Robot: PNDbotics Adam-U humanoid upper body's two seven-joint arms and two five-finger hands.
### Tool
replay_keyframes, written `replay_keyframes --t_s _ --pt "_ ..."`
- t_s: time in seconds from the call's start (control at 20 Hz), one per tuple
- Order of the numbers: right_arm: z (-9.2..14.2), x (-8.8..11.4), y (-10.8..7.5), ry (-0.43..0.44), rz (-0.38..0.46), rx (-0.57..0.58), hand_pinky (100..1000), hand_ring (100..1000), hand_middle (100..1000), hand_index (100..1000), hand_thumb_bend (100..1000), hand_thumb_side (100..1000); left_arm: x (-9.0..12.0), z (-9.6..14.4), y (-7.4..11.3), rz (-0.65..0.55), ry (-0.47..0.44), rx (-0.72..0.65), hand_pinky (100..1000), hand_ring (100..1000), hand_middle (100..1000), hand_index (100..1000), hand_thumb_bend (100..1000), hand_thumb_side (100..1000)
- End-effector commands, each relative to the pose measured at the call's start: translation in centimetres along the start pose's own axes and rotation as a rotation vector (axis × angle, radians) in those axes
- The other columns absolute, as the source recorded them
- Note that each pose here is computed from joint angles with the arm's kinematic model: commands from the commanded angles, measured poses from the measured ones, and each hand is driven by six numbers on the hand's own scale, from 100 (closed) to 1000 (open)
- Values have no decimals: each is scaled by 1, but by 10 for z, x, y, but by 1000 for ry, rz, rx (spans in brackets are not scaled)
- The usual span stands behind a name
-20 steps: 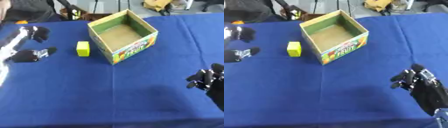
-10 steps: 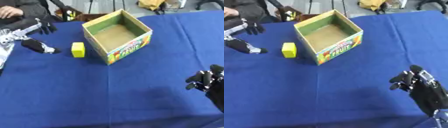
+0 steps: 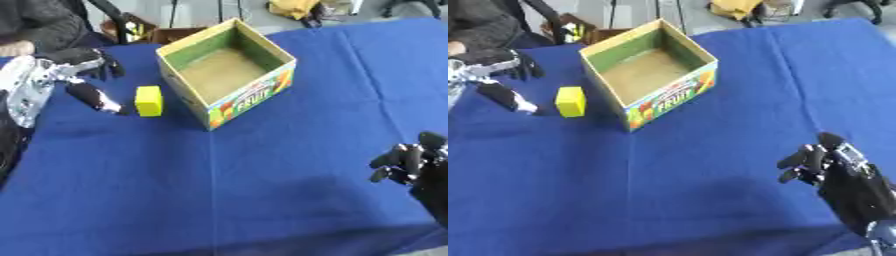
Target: Pick up objects on the table and place them in the box.
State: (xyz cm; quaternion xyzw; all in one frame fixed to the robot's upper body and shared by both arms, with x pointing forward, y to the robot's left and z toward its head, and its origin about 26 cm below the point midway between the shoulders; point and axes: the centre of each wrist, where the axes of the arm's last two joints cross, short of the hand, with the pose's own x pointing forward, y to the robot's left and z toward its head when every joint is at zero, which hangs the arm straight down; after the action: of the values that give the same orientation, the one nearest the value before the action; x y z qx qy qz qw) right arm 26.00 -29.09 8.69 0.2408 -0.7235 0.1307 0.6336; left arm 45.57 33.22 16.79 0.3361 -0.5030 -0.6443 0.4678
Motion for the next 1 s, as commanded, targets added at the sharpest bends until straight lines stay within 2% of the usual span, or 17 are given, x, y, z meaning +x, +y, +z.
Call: replay_keyframes --t_s 0.05,0.45,0.7,1.0 --pt "-2 9 1 -16 33 27 558 630 467 388 100 698 -4 -1 11 -24 21 42 680 659 686 802 670 482" --pt "-3 9 3 -17 35 38 558 630 467 387 100 699 -3 -7 6 -33 40 112 688 668 685 801 652 447" --pt "-4 10 4 -18 35 44 559 630 467 387 100 699 1 -13 -4 -4 -6 113 692 650 661 788 625 442" --pt "-4 9 5 -21 36 43 559 629 467 387 100 700 1 -16 -17 7 -24 103 640 570 585 737 533 369"
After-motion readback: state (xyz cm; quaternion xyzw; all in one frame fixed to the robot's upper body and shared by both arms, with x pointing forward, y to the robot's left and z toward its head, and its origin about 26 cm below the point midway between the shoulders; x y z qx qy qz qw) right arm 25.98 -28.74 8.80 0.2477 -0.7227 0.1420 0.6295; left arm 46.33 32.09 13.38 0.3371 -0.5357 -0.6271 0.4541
